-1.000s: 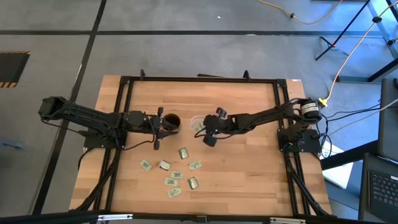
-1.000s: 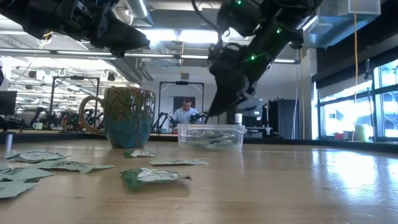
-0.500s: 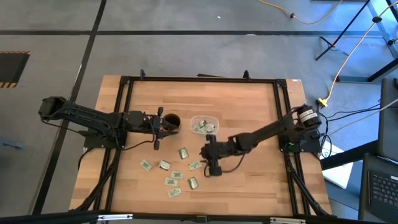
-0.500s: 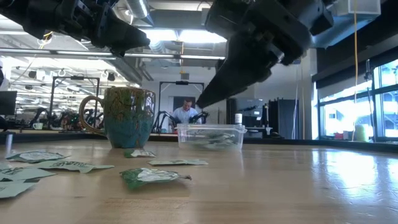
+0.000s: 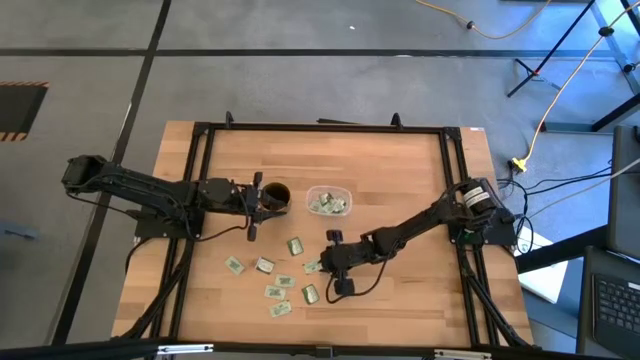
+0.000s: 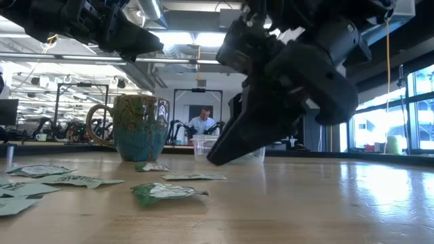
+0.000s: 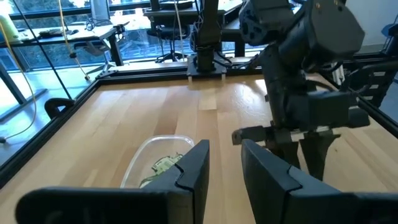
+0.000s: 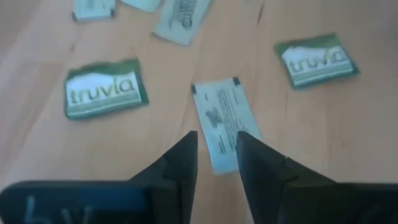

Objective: Pick and place items into bin
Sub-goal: Put the light green stevia pack into the transparent bin

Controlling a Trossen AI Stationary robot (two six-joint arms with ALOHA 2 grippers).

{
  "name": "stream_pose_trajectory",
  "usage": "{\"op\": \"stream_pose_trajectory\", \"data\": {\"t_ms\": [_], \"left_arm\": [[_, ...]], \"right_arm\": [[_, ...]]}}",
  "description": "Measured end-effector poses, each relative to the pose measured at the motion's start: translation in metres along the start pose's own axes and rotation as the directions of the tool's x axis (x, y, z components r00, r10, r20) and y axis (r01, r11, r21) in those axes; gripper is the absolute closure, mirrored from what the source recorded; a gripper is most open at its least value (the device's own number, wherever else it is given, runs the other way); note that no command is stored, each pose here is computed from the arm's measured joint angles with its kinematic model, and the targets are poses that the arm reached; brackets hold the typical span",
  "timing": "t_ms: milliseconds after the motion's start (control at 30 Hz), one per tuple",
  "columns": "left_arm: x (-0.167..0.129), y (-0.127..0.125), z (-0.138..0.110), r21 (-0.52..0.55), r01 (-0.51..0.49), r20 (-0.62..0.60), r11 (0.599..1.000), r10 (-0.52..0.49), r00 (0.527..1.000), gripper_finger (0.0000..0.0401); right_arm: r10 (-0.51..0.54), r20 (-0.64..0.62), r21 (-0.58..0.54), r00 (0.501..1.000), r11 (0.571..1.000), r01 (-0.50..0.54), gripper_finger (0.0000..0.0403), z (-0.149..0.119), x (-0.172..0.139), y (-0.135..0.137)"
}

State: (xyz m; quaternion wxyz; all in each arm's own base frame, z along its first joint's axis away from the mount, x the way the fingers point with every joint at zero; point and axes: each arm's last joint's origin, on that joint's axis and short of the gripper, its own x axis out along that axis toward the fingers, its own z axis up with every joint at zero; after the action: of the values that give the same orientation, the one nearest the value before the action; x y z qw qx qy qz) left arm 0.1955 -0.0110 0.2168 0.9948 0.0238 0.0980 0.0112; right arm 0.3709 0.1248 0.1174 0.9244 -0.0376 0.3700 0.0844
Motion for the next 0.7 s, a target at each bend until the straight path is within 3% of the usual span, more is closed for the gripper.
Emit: {"op": "stream_pose_trajectory", "data": {"t_ms": [467,700], "left_arm": [[0.0,0.0,0.0,0.0,0.0,0.0,1.0,0.0,1.0,0.0313],[0.0,0.0,0.0,0.0,0.0,0.0,1.0,0.0,1.0,0.0313]], "right_arm": [[-0.009,-0.04,-0.001,0.999,1.0,0.009,0.0305,-0.011,0.012,0.0],[-0.011,-0.06,-0.005,0.998,1.0,0.01,0.0349,-0.012,0.011,-0.001]]}}
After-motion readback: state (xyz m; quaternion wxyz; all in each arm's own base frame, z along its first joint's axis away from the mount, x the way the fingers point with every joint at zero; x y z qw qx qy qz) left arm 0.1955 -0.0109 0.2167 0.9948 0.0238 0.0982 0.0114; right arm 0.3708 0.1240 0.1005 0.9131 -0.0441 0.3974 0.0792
